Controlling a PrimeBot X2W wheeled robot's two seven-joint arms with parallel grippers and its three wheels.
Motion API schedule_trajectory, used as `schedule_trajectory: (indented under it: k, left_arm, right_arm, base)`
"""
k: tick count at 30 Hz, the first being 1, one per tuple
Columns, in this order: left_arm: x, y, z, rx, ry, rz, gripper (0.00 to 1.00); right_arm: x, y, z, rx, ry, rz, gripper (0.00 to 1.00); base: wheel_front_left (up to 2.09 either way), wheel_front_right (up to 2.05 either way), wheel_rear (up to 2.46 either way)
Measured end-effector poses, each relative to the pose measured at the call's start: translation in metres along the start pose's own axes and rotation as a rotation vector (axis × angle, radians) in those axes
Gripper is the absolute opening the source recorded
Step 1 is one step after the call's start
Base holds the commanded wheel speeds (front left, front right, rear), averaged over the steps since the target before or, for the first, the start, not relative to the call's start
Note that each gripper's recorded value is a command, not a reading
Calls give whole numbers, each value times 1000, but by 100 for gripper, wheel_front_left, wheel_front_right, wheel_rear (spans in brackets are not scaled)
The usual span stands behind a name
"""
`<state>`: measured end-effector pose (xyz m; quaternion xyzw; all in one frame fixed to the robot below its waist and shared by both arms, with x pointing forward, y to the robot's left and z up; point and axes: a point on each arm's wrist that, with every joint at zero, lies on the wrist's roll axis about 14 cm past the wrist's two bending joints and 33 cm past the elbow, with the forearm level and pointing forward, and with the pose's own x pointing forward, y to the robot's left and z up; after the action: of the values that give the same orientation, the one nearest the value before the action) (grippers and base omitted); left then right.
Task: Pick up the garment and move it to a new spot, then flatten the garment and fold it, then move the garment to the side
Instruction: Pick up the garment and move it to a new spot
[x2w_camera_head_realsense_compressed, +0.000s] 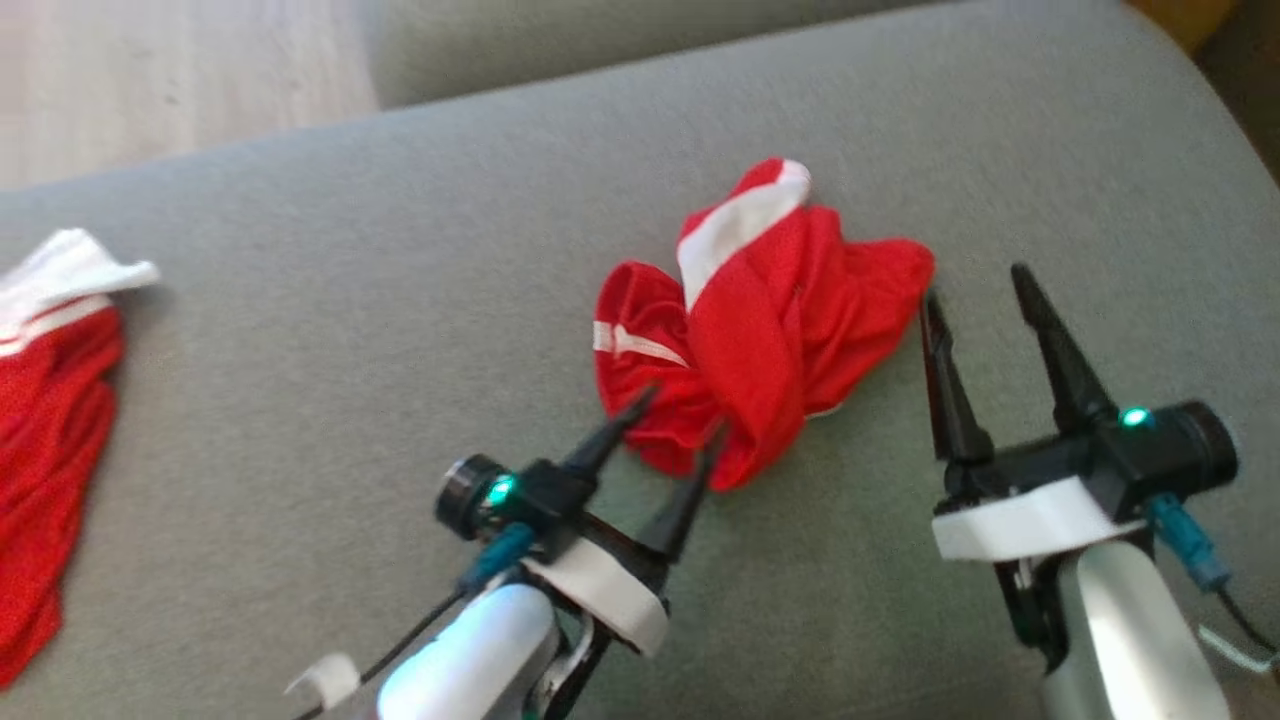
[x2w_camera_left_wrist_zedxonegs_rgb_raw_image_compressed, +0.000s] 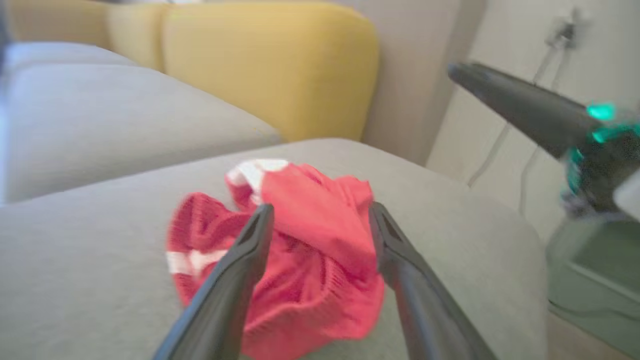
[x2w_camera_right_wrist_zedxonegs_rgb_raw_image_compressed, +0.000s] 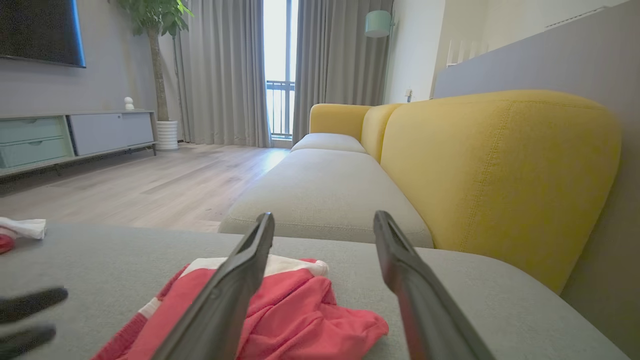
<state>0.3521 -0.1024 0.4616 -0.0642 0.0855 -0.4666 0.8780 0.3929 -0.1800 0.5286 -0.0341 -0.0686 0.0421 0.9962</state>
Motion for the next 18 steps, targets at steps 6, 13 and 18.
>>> schedule_trajectory:
  k: [6,13,18]
  left_arm:
    - [-60,53,44,-47,-180,350,100]
    - [-146,98,45,-49,-251,664,100]
    - [-195,109,30,-63,-255,823,100]
  right_arm:
    - [-21,26,-5,34,23,61,100]
    - [-25,44,-4,56,21,108,100]
    - [-39,51,-17,79,63,122,100]
  base:
    - [0,0,0]
    - [0,0,0]
    - [0,0,0]
